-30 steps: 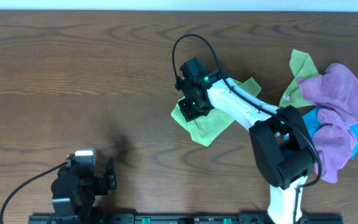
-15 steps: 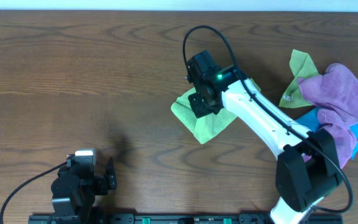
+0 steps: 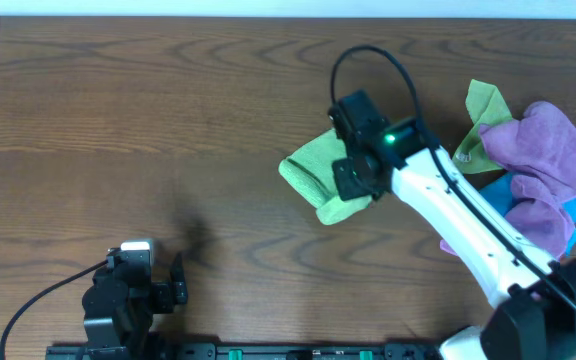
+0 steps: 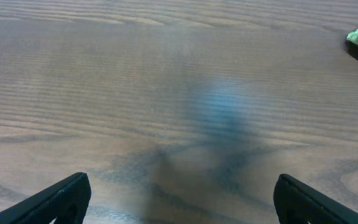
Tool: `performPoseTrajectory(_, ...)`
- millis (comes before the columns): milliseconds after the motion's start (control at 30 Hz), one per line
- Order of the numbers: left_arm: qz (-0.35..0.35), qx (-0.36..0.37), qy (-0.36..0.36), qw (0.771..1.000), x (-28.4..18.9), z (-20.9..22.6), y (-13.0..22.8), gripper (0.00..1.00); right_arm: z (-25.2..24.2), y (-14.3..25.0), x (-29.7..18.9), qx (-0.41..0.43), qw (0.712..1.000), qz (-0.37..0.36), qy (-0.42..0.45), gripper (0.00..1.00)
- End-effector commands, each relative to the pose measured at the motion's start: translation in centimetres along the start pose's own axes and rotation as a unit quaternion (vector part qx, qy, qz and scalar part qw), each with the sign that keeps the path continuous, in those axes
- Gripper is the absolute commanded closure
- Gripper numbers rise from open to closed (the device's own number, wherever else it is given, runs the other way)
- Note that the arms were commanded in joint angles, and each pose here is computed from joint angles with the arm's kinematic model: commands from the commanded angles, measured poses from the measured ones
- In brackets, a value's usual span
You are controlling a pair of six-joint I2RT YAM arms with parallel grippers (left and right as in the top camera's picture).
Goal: Fold the cloth
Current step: 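Lay the green cloth on the table and release it, then grasp the green cloth's left edge with the left gripper, right edge with right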
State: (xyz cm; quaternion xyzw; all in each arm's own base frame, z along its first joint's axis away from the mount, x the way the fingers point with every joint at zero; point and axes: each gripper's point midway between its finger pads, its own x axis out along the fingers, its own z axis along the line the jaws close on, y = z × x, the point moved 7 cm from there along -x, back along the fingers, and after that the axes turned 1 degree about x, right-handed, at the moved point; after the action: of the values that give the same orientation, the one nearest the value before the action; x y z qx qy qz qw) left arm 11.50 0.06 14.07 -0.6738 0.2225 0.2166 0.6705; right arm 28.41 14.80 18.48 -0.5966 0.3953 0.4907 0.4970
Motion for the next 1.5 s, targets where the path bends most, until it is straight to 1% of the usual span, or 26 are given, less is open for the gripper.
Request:
performPoseTrajectory(0,-0.003,0.005,-0.004,1.000,0.0,0.1,0.0,0.05,-0.8,2.3,0.8,0.030,0.999,0.017,-0.006,0.98)
performPoseTrajectory(67,-0.023,0.005,-0.011,1.000,0.0,0.2,-0.7,0.05,-1.6,4.5,1.6,0.054,0.998,0.026,-0.001,0.99)
performPoseTrajectory(133,-0.054,0.001,0.001,0.999,-0.1,0.0,-1.8,0.05,-2.5,6.8,2.5,0.093,0.995,0.038,0.006,0.99)
performPoseTrajectory(233,-0.085,0.004,0.013,0.996,-0.2,-0.3,-2.9,0.05,-3.8,9.4,3.4,0.143,0.989,0.044,0.023,0.98)
performPoseTrajectory(333,-0.100,0.005,0.013,0.995,-0.3,-0.3,-3.4,0.05,-4.9,11.4,3.7,0.178,0.982,0.039,0.044,0.98)
performPoseTrajectory(467,-0.100,0.000,0.014,0.995,-0.3,-0.3,-3.4,0.05,-6.0,12.5,3.5,0.217,0.972,0.025,0.084,0.97)
performPoseTrajectory(500,-0.100,-0.007,0.015,0.995,-0.3,-0.3,-3.4,0.05,-6.3,12.6,3.4,0.228,0.968,0.022,0.099,0.92)
performPoseTrajectory(533,-0.099,-0.023,0.017,0.995,-0.3,-0.3,-3.4,0.05,-6.5,12.6,3.4,0.237,0.965,0.020,0.110,0.82)
performPoseTrajectory(600,-0.099,-0.044,0.019,0.994,-0.3,-0.3,-3.4,0.05,-6.6,12.7,3.3,0.249,0.962,0.019,0.113,0.69)
performPoseTrajectory(633,-0.099,-0.058,0.020,0.993,-0.3,-0.3,-3.4,0.05,-6.6,12.7,3.3,0.256,0.960,0.018,0.113,0.66)
performPoseTrajectory(733,-0.097,-0.117,0.026,0.988,-0.3,-0.3,-3.4,0.05,-6.6,12.6,3.1,0.278,0.954,0.009,0.110,0.65)
performPoseTrajectory(833,-0.101,-0.163,0.032,0.981,-0.4,-0.3,-3.6,0.05,-6.6,12.5,2.3,0.282,0.954,-0.009,0.099,0.64)
performPoseTrajectory(867,-0.104,-0.176,0.046,0.978,-0.4,-0.5,-3.8,0.05,-6.6,12.5,1.9,0.284,0.954,-0.017,0.094,0.64)
performPoseTrajectory(933,-0.107,-0.170,0.091,0.975,-0.6,-1.4,-4.1,0.05,-6.7,12.6,1.0,0.288,0.954,-0.038,0.079,0.63)
performPoseTrajectory(967,-0.105,-0.168,0.106,0.975,-0.7,-1.7,-4.1,0.05,-6.7,12.8,0.5,0.290,0.953,-0.047,0.073,0.60)
performPoseTrajectory(1000,-0.102,-0.166,0.118,0.974,-0.7,-2.0,-4.1,0.05,-6.8,12.9,0.0,0.291,0.953,-0.057,0.066,0.54)
performPoseTrajectory(1067,-0.098,-0.165,0.127,0.973,-0.7,-2.2,-4.1,0.05,-6.9,13.1,-1.0,0.295,0.951,-0.078,0.053,0.46)
performPoseTrajectory(1100,-0.096,-0.165,0.132,0.973,-0.6,-2.3,-4.2,0.05,-7.0,13.2,-1.5,0.297,0.949,-0.093,0.044,0.45)
performPoseTrajectory(1133,-0.090,-0.161,0.158,0.970,-0.4,-2.8,-4.6,0.05,-7.0,13.1,-2.4,0.299,0.946,-0.120,0.028,0.42)
performPoseTrajectory(1200,-0.071,-0.168,0.176,0.967,0.2,-3.1,-5.0,0.05,-7.0,12.9,-2.8,0.300,0.944,-0.134,0.019,0.39)
performPoseTrajectory(1300,-0.024,-0.178,0.190,0.965,1.0,-3.5,-5.8,0.05,-6.9,12.9,-2.8,0.293,0.947,-0.134,0.016,0.39)
performPoseTrajectory(1467,0.064,-0.193,0.203,0.958,2.5,-3.9,-8.8,0.05,-6.6,12.4,-2.9,0.281,0.949,-0.142,0.003,0.38)
